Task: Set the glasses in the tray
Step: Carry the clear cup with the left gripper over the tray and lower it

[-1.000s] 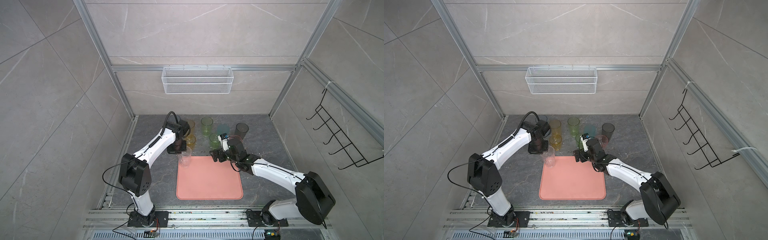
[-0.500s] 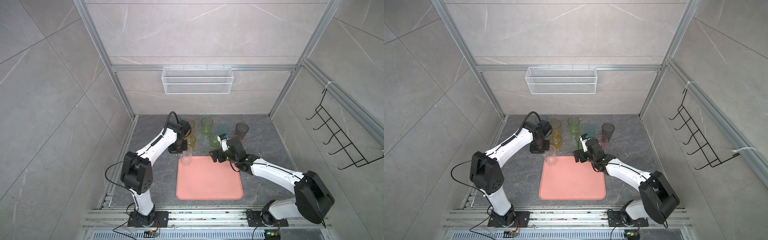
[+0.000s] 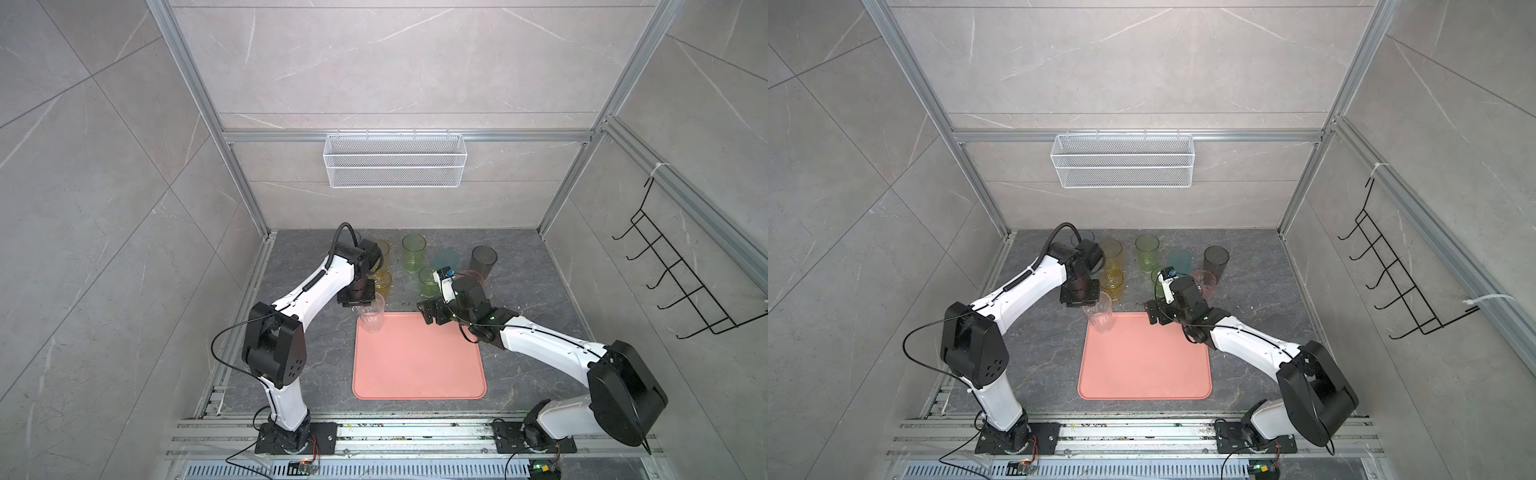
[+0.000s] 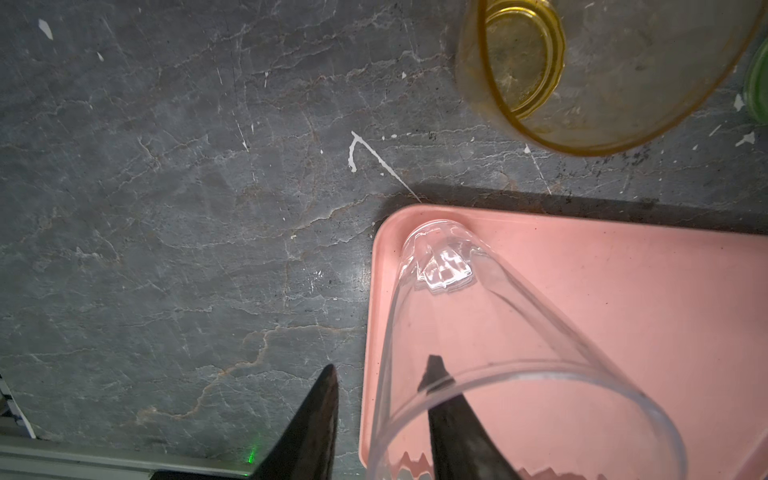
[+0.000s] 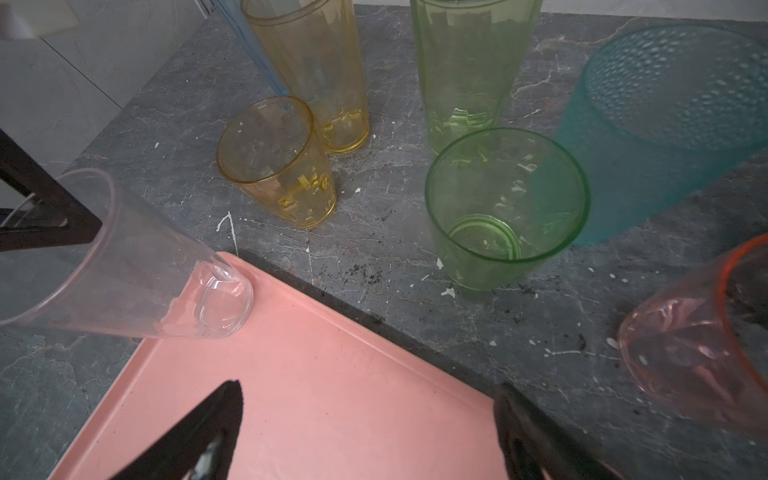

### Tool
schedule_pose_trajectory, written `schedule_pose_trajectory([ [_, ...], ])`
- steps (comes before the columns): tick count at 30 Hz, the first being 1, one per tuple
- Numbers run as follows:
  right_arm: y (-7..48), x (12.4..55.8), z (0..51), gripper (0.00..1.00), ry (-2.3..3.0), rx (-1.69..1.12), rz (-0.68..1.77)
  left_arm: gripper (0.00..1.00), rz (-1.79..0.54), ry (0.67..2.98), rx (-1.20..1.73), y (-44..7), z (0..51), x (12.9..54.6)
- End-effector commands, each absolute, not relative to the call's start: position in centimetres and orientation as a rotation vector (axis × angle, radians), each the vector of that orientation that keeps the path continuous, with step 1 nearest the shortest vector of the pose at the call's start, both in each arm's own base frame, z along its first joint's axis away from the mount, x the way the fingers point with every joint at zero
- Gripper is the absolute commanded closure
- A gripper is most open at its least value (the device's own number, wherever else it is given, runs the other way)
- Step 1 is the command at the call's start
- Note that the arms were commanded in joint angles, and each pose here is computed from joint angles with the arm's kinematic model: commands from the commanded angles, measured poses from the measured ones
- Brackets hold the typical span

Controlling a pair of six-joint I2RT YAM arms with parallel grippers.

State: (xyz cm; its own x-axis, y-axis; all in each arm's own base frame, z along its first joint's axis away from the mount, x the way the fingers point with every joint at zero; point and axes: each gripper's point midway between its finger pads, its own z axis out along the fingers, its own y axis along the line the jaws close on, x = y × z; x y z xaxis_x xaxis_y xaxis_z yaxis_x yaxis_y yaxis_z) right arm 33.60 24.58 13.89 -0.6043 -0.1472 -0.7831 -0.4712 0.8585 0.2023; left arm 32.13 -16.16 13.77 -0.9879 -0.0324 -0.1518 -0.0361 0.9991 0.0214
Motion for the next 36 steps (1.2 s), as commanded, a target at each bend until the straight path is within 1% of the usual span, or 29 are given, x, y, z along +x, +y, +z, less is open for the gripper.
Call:
schedule_pose_trajectory([
  [1, 25.0, 33.7, 14.3, 0.05, 2.192, -0.476, 0.495, 0.57, -0.008, 2.926, -0.027, -16.2, 16.9, 32.2],
  [4, 25.0, 33.6, 14.4, 0.05, 2.186, -0.477, 0.494, 0.52, -0.021, 2.896, -0.012, -16.2, 18.2, 32.4],
  [6, 25.1, 33.6, 14.5, 0.05, 2.182, -0.478, 0.494, 0.49, 0.019, 2.877, -0.008, -15.6, 19.3, 32.5],
  [10, 25.1, 33.5, 14.6, 0.05, 2.175, -0.479, 0.499, 0.41, 0.074, 2.810, 0.003, -14.4, 22.1, 33.4],
  [15, 25.3, 33.3, 14.8, 0.05, 2.162, -0.483, 0.504, 0.38, 0.054, 2.741, -0.037, -12.8, 24.3, 35.6],
  [25, 25.4, 33.2, 14.5, 0.05, 2.148, -0.480, 0.512, 0.36, -0.106, 2.643, -0.245, -10.0, 24.1, 41.7],
  [31, 25.4, 33.1, 14.9, 0.05, 2.135, -0.474, 0.528, 0.34, -0.063, 2.564, -0.310, -8.9, 23.7, 45.1],
  [36, 25.4, 32.8, 15.2, 0.05, 2.126, -0.469, 0.539, 0.33, -0.081, 2.511, -0.357, -8.3, 23.4, 47.5],
])
